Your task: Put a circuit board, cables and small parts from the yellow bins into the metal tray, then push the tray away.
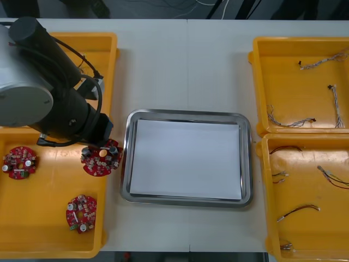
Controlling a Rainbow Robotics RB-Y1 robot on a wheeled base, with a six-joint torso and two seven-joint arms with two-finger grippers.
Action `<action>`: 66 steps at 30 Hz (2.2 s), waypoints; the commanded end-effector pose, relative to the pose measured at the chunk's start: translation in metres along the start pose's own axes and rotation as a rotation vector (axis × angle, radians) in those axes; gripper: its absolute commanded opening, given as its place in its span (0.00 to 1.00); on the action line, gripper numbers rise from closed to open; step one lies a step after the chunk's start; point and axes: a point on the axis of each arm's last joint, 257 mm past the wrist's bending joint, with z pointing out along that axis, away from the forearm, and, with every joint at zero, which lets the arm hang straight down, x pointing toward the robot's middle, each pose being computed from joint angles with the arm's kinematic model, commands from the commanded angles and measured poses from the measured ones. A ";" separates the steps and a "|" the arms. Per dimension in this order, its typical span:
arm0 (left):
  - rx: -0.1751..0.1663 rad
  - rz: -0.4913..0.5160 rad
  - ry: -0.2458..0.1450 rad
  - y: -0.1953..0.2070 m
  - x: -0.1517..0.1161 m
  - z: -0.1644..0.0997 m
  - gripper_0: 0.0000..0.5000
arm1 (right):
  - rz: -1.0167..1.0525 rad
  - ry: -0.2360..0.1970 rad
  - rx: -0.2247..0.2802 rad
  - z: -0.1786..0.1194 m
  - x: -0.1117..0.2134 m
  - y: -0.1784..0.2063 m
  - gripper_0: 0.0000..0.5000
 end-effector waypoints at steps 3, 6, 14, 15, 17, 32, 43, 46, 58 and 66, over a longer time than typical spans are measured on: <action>0.039 0.017 -0.072 -0.047 -0.017 0.003 0.00 | -0.278 -0.045 -0.035 -0.035 -0.019 0.027 0.00; 0.045 0.032 -0.079 -0.057 -0.018 0.011 0.00 | -0.374 -0.026 -0.064 -0.040 -0.016 0.039 0.00; 0.048 0.063 -0.088 -0.080 -0.023 0.033 0.00 | -0.591 0.019 -0.102 -0.041 -0.007 0.064 0.00; 0.054 0.065 -0.092 -0.087 -0.025 0.037 0.00 | -0.634 0.016 -0.108 -0.040 -0.006 0.073 0.00; 0.061 0.068 -0.098 -0.093 -0.027 0.043 0.00 | -0.679 0.021 -0.123 -0.039 -0.002 0.086 0.00; 0.047 0.089 -0.101 -0.110 -0.023 0.083 0.00 | -0.923 0.058 -0.117 -0.020 0.032 0.123 0.00; 0.027 0.091 -0.106 -0.107 -0.018 0.097 0.00 | -1.071 0.055 -0.099 -0.013 0.047 0.134 0.00; 0.021 0.083 -0.110 -0.105 -0.019 0.101 0.00 | -1.082 0.057 -0.102 -0.013 0.049 0.135 0.00; 0.021 0.066 -0.108 -0.104 -0.019 0.103 0.01 | -1.113 0.063 -0.104 -0.012 0.051 0.134 0.00; 0.031 0.041 -0.105 -0.106 -0.018 0.102 0.95 | -1.114 0.062 -0.103 -0.012 0.050 0.134 0.00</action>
